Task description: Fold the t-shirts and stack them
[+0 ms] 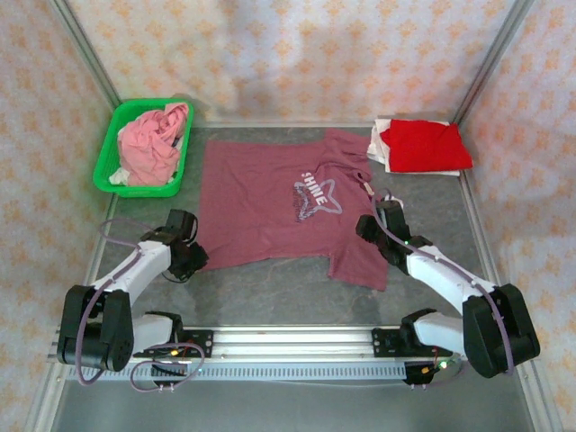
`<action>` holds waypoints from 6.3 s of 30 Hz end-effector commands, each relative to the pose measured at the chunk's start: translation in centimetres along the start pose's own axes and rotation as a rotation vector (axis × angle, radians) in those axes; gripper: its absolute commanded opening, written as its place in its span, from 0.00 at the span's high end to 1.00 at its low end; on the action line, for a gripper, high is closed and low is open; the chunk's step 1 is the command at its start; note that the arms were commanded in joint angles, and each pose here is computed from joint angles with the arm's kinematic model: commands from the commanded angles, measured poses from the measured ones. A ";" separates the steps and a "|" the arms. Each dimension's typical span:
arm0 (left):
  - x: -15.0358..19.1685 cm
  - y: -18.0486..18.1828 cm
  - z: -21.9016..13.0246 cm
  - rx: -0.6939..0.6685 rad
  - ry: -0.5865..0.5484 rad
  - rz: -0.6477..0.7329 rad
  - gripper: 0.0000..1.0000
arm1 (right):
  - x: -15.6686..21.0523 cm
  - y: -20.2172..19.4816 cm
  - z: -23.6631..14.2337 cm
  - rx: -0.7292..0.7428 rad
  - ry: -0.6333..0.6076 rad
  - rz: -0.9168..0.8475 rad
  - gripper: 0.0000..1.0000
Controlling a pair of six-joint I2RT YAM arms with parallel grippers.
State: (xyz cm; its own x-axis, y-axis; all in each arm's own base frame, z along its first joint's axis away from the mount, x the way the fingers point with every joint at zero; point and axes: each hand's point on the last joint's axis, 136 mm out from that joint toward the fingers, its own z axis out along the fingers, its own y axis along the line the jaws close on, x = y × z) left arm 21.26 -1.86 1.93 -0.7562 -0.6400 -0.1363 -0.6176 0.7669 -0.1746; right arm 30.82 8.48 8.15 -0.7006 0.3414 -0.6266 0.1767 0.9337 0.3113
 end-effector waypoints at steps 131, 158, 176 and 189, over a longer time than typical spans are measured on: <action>-2.6 0.1 -6.8 0.119 -0.203 -0.136 1.00 | -1.3 -0.2 -11.4 0.099 0.156 0.357 1.00; -7.4 -0.6 -7.1 0.038 -0.219 -0.058 1.00 | -6.5 1.9 -7.5 0.049 0.131 0.308 1.00; -10.2 -1.1 -5.5 -0.034 -0.206 -0.018 1.00 | -8.4 2.3 -4.2 0.050 0.122 0.309 1.00; -11.6 -1.8 -4.4 -0.048 -0.190 -0.011 1.00 | -9.1 2.9 -2.5 0.046 0.125 0.303 1.00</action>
State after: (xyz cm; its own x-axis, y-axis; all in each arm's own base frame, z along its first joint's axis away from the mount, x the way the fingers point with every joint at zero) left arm 29.27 3.33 7.65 -0.7094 -0.6471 -0.2794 -0.6334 0.7592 -0.1499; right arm 34.87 7.94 15.48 -0.7081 0.5926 -0.3839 0.4371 0.7949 0.4207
